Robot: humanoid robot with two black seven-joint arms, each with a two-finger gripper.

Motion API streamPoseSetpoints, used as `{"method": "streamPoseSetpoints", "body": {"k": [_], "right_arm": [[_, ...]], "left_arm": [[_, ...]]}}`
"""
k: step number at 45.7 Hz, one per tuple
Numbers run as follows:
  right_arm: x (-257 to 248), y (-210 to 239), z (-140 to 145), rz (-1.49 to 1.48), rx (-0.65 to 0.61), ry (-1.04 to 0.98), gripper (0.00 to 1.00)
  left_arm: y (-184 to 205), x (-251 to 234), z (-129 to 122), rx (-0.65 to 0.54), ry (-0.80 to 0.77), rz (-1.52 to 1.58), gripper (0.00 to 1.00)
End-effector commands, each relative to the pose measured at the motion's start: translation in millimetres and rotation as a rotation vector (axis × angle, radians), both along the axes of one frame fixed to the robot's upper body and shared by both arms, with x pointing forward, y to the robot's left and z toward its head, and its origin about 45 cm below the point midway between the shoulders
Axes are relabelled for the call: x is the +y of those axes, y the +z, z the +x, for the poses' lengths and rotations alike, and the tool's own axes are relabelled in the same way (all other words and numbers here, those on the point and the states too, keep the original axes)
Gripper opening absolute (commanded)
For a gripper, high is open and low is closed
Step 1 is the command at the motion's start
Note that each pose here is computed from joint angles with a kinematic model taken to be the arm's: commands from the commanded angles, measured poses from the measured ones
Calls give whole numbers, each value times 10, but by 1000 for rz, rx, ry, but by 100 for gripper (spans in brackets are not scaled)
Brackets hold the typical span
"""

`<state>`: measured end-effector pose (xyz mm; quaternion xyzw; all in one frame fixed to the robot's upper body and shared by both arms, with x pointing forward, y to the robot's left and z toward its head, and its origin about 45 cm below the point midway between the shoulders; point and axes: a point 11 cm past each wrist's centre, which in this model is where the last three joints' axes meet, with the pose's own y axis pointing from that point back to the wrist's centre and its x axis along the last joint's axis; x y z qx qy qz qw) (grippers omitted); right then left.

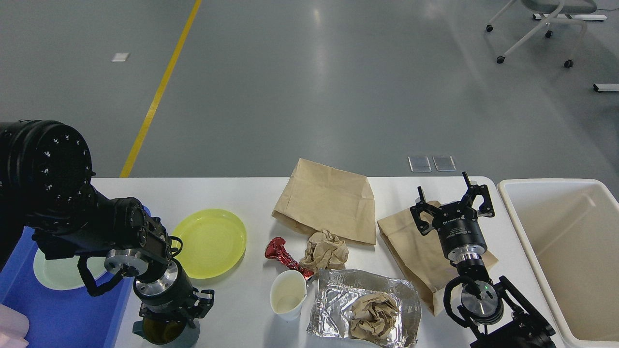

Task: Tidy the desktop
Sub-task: 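Lower the left gripper and grasp the olive-green cup, then carry the olive-green cup into the blue tray and set it down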

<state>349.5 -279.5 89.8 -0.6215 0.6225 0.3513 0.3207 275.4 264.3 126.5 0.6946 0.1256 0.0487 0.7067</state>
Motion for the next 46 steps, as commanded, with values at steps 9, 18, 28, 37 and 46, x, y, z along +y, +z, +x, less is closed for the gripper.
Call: {"method": "streamPoseSetpoints", "body": {"k": [9,18,28,37,46], "right_arm": [[3,-5,-1,0,1,0,100],[-4,-4,-1,-2,1,0,100],[-5,-4,-1,0,1,-1,100],[-5,-4,-1,0,1,-1,100],[-6,-8,-3,-2,3,-1,100]], "left_arm": [[13,26,25,-7,-2,24,0],[232,-10,116,-19,-11,22,0],[841,34,218,87,-7,-1,0],[1535,-12,314,60,-21,-2,0],[2226,-116,259,14,-53,5,0]]}}
